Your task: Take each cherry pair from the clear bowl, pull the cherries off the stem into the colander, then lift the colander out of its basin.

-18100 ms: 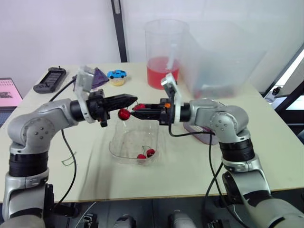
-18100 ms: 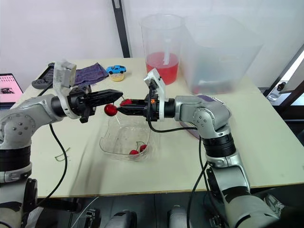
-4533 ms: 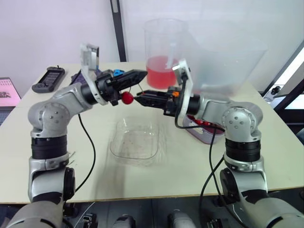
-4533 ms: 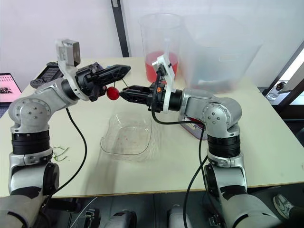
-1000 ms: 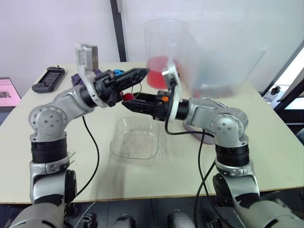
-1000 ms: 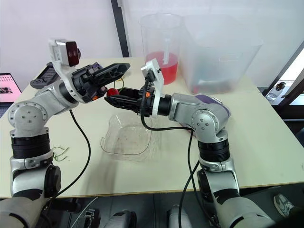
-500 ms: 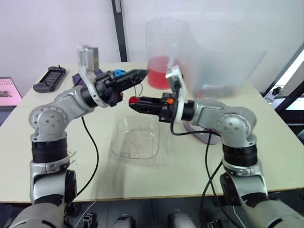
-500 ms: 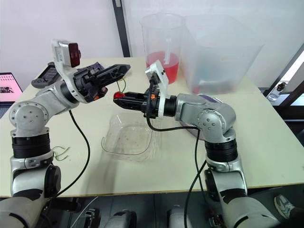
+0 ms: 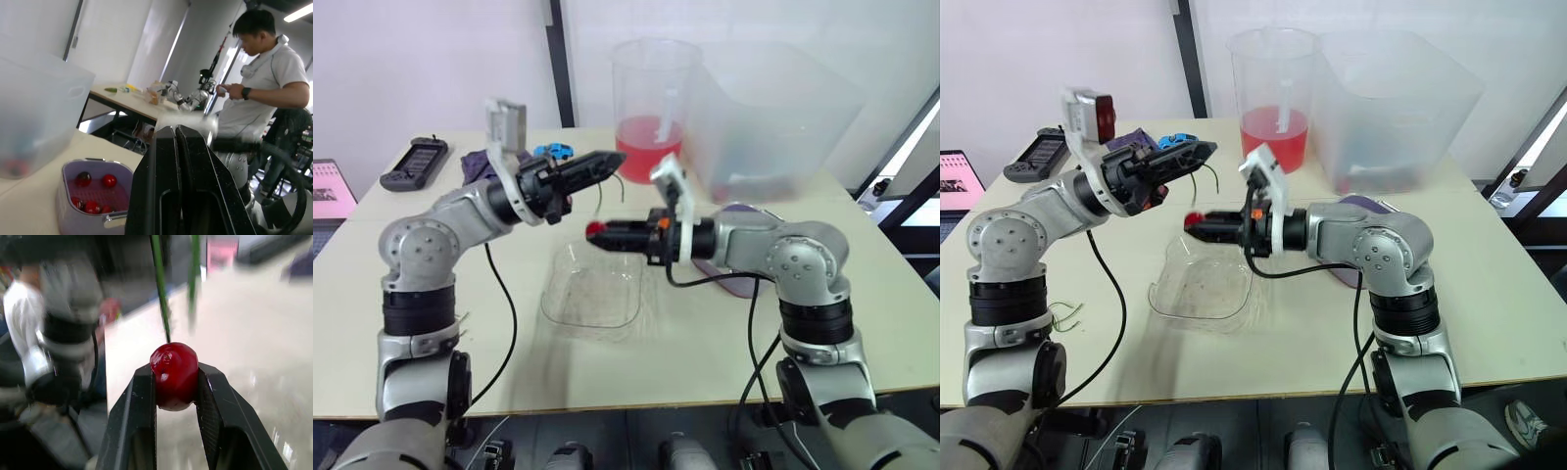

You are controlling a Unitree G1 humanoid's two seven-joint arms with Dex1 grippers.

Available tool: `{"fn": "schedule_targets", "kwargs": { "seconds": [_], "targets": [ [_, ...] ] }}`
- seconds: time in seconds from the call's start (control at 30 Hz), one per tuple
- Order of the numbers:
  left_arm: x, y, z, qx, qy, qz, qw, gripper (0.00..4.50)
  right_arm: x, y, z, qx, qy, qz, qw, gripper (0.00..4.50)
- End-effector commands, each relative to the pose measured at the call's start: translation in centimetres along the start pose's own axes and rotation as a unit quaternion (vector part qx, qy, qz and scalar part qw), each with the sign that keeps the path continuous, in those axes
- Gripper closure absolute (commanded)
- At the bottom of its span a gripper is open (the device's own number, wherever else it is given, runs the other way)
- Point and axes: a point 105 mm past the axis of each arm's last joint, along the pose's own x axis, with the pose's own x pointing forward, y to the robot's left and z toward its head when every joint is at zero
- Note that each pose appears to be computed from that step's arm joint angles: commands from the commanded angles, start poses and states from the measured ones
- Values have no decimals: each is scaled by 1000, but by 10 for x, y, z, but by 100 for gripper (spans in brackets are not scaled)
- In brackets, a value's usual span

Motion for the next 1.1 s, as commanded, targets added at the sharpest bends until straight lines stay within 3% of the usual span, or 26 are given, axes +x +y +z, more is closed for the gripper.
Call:
{"fn": "schedule_targets", "kwargs": {
  "seconds": [0.03,0.3,0.47,0.7,0.93,1.1],
  "targets": [
    [1,-9,15,27,-22,-19,999,450,-2,4,7,-22,1,0,1000,388],
    [0,-9,15,28,-23,-20,999,450,-9,1,10,-35,3,-12,999,388],
    [-8,-6,17,36,-21,-7,999,450,-56,-17,43,-102,-16,-94,990,388],
    [-23,3,10,60,8,27,998,450,-156,-72,40,-240,154,-278,917,388],
    [-30,3,-8,75,48,35,995,450,-184,-104,9,-234,243,-287,897,388],
    [-37,2,-14,84,65,50,993,450,-198,-119,7,-222,254,-313,888,155]
  ]
}}
